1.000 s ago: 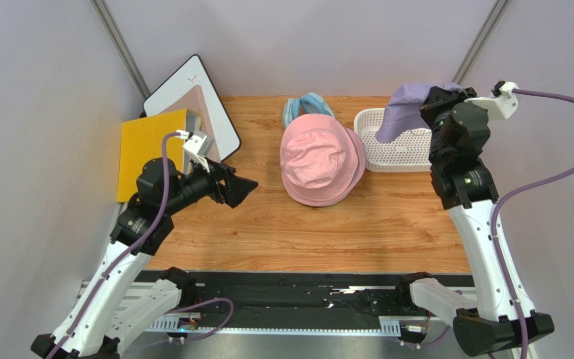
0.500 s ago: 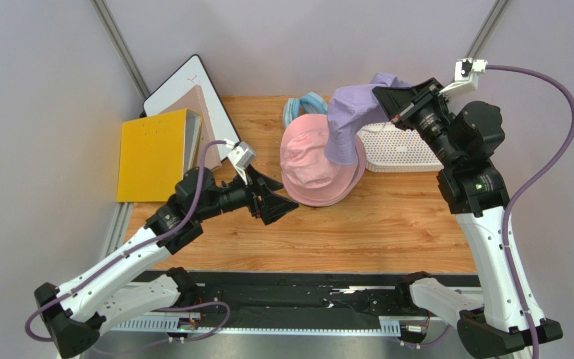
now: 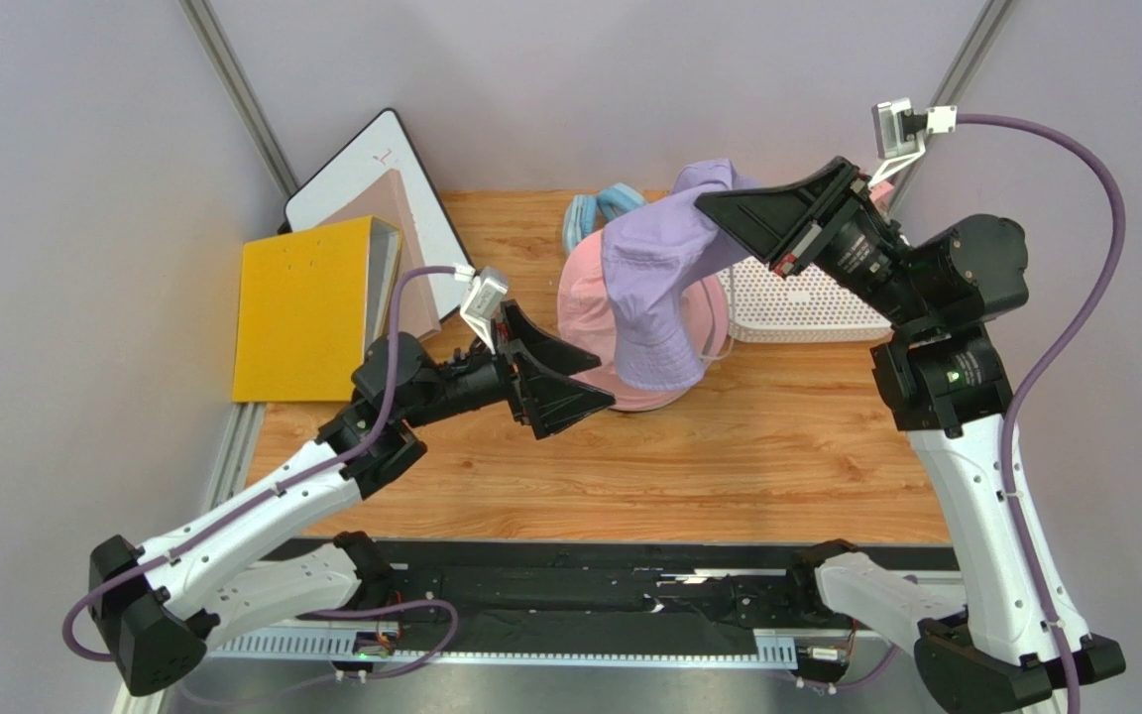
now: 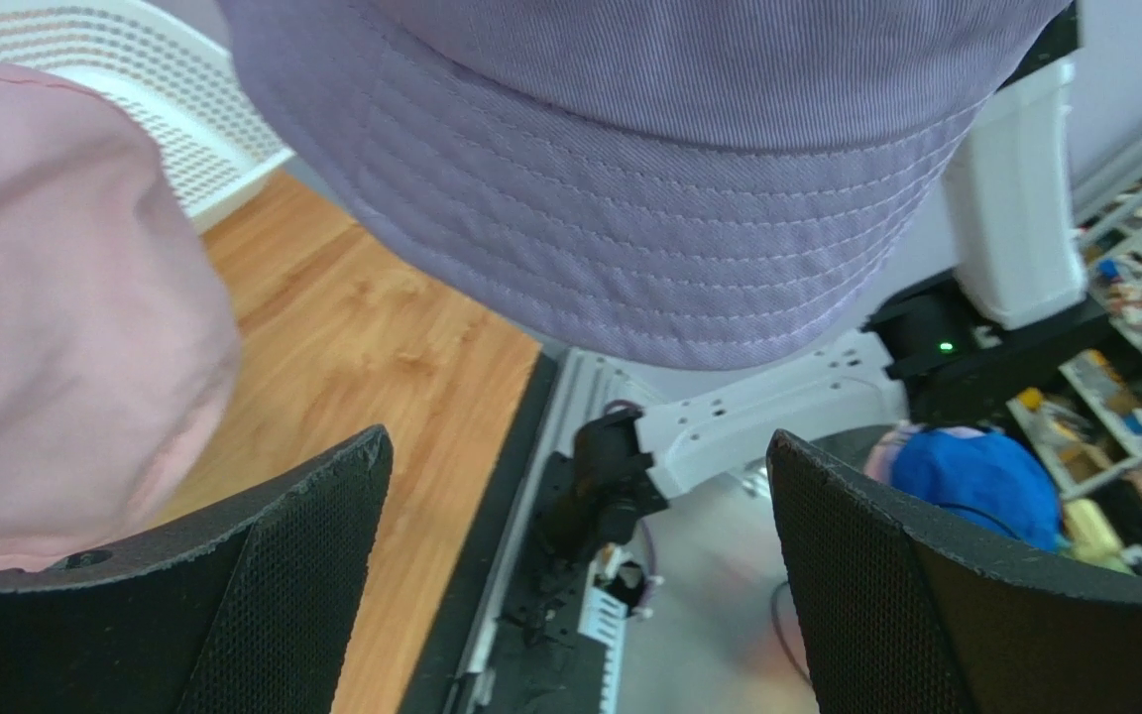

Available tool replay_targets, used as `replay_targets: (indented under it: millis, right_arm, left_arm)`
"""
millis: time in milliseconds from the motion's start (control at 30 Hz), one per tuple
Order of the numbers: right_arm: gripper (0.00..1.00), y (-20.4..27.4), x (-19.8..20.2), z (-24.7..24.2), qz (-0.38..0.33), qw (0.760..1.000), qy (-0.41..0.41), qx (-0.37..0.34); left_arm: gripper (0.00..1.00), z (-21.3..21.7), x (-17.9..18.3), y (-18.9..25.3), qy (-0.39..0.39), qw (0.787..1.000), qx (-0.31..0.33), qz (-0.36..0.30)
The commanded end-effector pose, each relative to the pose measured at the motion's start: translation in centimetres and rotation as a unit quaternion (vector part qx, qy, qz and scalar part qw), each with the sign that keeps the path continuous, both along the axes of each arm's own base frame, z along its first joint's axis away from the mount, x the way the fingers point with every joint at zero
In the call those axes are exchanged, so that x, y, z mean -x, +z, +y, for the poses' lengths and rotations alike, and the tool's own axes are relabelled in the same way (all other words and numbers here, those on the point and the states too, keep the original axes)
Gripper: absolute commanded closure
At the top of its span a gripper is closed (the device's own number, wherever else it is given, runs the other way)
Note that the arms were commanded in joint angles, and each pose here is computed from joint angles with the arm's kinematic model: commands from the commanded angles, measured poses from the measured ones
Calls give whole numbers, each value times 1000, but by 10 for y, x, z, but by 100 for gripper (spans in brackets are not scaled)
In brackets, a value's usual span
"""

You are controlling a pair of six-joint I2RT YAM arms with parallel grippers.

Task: Stack the hats
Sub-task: Stack the hat on the hat.

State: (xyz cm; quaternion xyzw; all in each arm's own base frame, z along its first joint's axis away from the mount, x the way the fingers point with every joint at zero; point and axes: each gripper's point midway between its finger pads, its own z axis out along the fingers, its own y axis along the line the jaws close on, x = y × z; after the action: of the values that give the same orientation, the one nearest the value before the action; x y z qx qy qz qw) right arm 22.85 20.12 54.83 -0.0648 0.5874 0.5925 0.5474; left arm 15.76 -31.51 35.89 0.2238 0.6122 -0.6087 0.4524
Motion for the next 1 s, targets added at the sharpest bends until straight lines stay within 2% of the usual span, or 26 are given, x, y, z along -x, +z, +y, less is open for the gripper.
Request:
replay_targets:
  millis: [0, 133, 400, 600, 967]
  right_arm:
    - [100, 29, 38, 3, -51, 997, 50, -19]
    - [100, 37, 46, 2, -67, 996, 55, -28]
    - [100, 34, 50, 5, -68, 995, 66, -40]
    - [100, 35, 53, 4, -70, 994, 67, -40]
    - [100, 8, 59, 2, -48, 997, 62, -24]
  left_arm:
    - [0, -2, 23, 35, -65, 995, 81, 2]
    - [0, -4, 35, 48, -104, 987, 121, 31]
    - [0, -19, 40, 55, -145, 973, 161, 79]
    - [0, -34, 52, 70, -182, 961, 188, 86]
    - [1, -6, 43, 100, -102, 964, 240, 56]
